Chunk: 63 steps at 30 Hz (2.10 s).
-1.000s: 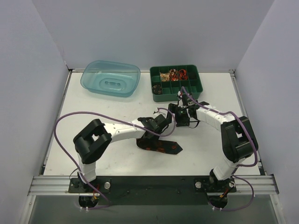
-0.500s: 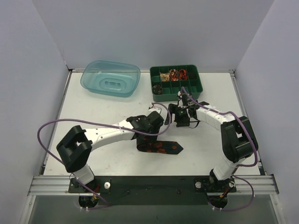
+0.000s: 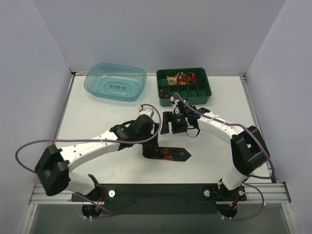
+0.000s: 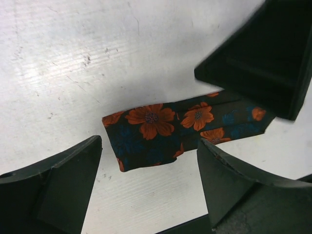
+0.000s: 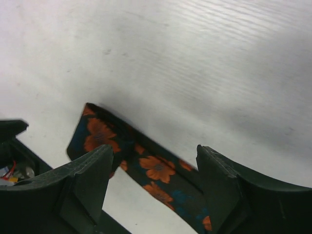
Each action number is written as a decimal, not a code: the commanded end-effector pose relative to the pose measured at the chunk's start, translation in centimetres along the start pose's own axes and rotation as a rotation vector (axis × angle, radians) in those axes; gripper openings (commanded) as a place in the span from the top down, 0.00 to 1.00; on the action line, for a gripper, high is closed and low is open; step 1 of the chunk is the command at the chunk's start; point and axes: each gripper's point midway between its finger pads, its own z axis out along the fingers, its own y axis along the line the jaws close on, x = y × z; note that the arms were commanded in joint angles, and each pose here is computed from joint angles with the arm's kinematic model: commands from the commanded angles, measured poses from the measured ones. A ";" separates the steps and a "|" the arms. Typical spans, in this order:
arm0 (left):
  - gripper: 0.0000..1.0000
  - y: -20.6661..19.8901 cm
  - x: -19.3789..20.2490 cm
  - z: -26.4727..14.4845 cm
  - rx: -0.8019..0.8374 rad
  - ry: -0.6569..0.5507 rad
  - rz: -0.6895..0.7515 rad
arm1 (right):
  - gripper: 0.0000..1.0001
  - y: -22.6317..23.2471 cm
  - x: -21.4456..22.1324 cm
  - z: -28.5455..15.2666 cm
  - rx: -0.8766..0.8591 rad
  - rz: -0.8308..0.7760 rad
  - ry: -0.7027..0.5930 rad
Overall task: Roll the ties
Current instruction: Roll the tie at the center of the board.
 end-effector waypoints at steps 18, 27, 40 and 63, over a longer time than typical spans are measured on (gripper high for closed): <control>0.06 7.3 -1.0 -2.2 0.327 -0.072 -0.500 | 1.00 8.9 3.5 1.4 -0.173 -0.197 0.081; 0.06 6.5 1.0 0.5 0.388 0.003 -0.546 | 1.00 8.0 6.1 2.2 -0.141 -0.213 0.134; 0.07 4.2 3.1 2.3 0.431 0.077 -0.561 | 1.00 6.8 8.6 2.7 -0.100 -0.219 0.169; 0.34 0.2 5.2 4.8 0.510 0.077 -0.467 | 1.00 5.5 9.7 3.4 -0.065 -0.206 0.195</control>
